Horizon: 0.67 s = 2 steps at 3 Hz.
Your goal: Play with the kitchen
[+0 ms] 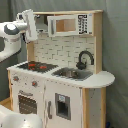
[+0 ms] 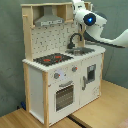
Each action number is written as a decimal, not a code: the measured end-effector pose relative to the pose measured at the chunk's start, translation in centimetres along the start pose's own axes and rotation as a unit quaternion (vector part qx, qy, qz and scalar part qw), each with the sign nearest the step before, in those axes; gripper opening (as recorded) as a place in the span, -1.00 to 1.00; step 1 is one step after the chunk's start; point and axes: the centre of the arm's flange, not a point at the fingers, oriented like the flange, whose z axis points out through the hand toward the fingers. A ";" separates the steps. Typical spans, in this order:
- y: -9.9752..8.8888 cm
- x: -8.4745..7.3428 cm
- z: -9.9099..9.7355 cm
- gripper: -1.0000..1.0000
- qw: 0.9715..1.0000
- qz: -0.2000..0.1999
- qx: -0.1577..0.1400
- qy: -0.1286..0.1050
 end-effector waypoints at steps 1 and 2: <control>-1.3 2.0 -2.0 1.00 0.998 -0.003 0.022 0.059; -1.5 4.9 -7.2 1.00 0.995 -0.020 0.019 0.096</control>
